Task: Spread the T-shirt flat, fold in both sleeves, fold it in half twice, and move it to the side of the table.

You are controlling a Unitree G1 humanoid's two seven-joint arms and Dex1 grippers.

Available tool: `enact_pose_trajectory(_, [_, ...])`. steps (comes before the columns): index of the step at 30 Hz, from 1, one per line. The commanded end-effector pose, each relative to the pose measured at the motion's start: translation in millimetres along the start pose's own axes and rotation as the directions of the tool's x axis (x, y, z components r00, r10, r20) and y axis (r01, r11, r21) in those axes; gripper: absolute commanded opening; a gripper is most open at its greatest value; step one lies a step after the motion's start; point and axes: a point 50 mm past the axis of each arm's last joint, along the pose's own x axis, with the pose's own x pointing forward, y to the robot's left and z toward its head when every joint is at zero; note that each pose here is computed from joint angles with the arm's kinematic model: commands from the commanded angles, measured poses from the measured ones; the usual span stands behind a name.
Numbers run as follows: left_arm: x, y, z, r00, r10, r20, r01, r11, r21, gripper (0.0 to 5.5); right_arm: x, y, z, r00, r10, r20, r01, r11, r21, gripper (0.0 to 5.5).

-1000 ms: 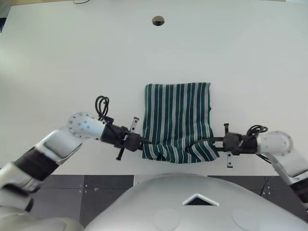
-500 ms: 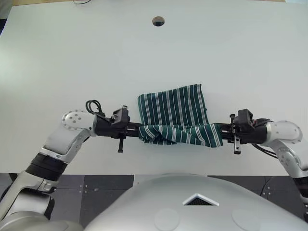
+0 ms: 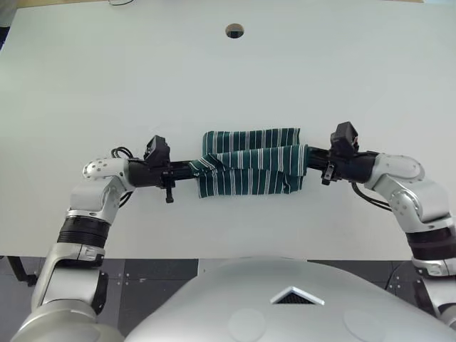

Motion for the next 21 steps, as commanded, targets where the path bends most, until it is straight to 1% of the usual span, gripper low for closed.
enact_pose_trajectory(1, [0,10,15,0.996,0.092,-0.003,-0.092,0.996,-0.02,0.1,3,-9,-1,0.998,-0.061,-0.029,0.062,0.998,0.018,0.18])
enact_pose_trajectory(3, [0,12,22,0.992,0.123,-0.01,-0.124,0.992,-0.032,0.1,5,-10,-2,0.997,-0.071,-0.029,0.072,0.997,0.035,0.18])
enact_pose_trajectory(4, [1,13,25,0.99,0.14,-0.012,-0.141,0.989,-0.04,0.43,6,-10,-2,0.997,-0.071,-0.026,0.072,0.996,0.045,0.18])
enact_pose_trajectory(5, [1,14,29,0.988,0.152,-0.015,-0.153,0.987,-0.049,0.5,6,-10,-2,0.997,-0.074,-0.023,0.075,0.996,0.049,0.48])
enact_pose_trajectory(12, [0,24,45,0.959,0.282,-0.036,-0.284,0.951,-0.122,1.6,9,-27,12,0.984,-0.167,0.065,0.156,0.977,0.142,1.71])
enact_pose_trajectory(15, [1,27,52,0.948,0.316,-0.025,-0.316,0.936,-0.157,1.6,13,-36,20,0.971,-0.217,0.101,0.195,0.962,0.189,1.71])
enact_pose_trajectory(17, [0,34,54,0.924,0.382,-0.029,-0.381,0.909,-0.17,1.6,14,-45,23,0.954,-0.281,0.107,0.253,0.942,0.22,1.71])
enact_pose_trajectory(20, [-8,53,54,0.846,0.534,-0.019,-0.526,0.827,-0.198,1.6,14,-54,26,0.928,-0.352,0.122,0.32,0.92,0.225,1.71])
enact_pose_trajectory(21, [-12,58,54,0.814,0.581,-0.017,-0.572,0.796,-0.199,1.6,14,-52,32,0.922,-0.356,0.153,0.333,0.929,0.16,1.71])
